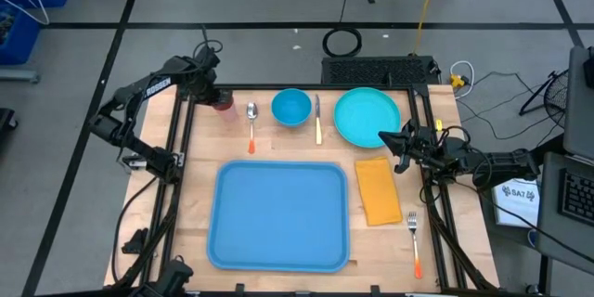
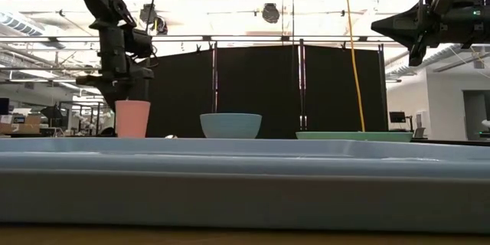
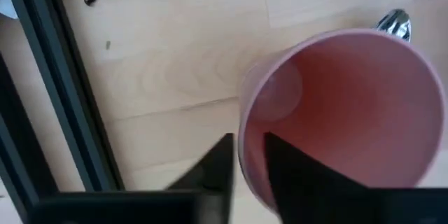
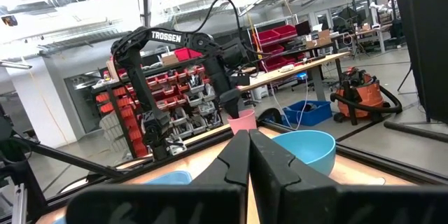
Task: Set up tray
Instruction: Put the pink cup on the blue serving tray
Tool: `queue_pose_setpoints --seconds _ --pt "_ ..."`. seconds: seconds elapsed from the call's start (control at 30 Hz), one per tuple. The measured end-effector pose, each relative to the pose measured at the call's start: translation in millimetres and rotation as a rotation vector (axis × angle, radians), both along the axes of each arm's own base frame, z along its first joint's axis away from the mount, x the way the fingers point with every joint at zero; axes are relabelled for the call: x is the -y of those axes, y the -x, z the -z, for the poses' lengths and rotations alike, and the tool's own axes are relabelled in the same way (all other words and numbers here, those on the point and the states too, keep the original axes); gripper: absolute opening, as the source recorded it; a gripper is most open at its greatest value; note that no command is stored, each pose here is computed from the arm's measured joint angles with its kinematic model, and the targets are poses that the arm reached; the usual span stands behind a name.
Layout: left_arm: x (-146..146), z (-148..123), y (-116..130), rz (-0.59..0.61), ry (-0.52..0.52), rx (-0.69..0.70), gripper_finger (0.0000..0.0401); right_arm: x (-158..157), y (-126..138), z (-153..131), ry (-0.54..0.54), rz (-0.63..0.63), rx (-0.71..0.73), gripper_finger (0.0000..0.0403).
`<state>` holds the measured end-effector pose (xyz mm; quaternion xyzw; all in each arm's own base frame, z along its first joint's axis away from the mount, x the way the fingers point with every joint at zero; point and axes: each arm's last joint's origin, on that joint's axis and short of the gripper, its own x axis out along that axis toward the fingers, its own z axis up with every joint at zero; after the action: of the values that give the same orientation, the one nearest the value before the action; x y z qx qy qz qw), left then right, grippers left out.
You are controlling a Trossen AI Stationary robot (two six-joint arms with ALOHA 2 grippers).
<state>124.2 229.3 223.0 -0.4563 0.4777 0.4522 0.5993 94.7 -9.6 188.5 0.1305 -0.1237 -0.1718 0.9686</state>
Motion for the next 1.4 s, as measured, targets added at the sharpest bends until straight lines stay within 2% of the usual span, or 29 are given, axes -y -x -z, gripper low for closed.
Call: queue_pose_setpoints --seconds 0.07,0.1,0.27,0.37,0.47,0.63,0.8,0.93,1.03,1.27,1.4 --pt "1.1 0.2 0.6 0.011 0.010 -0.007 0.0021 0.0 0.0 0.0 0.000 0.000 0.000 0.0000" --pt "1.2 -0.2 0.5 0.015 0.009 -0.003 0.0014 0.0 0.0 0.2 0.000 0.000 -0.002 0.0000" --pt "6.9 -4.9 -4.4 0.074 -0.021 -0.015 0.0006 0.0 -0.3 1.4 0.000 0.000 -0.015 0.0000" --pt "20.1 -18.1 -8.3 0.124 -0.058 0.010 0.0005 0.0 -0.3 1.4 0.000 0.001 -0.015 0.0000" --pt "43.6 -36.8 -8.7 0.181 -0.072 0.047 0.0004 0.0 -0.2 1.4 0.000 0.001 -0.015 0.0000" --pt "101.0 -67.3 -7.8 0.279 -0.073 0.107 0.0004 0.0 -0.2 1.4 0.000 0.001 -0.015 0.0000" --pt "152.1 -83.2 -10.9 0.336 -0.040 0.187 0.0004 0.0 -0.3 1.4 0.000 0.002 -0.015 0.0000" --pt "182.8 -81.3 -22.1 0.385 0.025 0.154 0.0004 0.0 -0.2 1.3 0.000 0.002 -0.014 0.0000" --pt "198.5 -75.7 -31.2 0.395 0.037 0.083 0.0004 0.1 -0.3 1.3 -0.011 0.000 -0.010 0.0000" --pt "218.0 -58.4 -56.5 0.392 -0.005 -0.045 0.0003 0.1 -0.2 1.3 -0.024 -0.003 -0.005 0.0000" --pt "224.9 -42.8 -74.3 0.429 0.029 -0.112 0.0003 0.0 -0.2 1.3 -0.023 -0.003 -0.004 0.0000"
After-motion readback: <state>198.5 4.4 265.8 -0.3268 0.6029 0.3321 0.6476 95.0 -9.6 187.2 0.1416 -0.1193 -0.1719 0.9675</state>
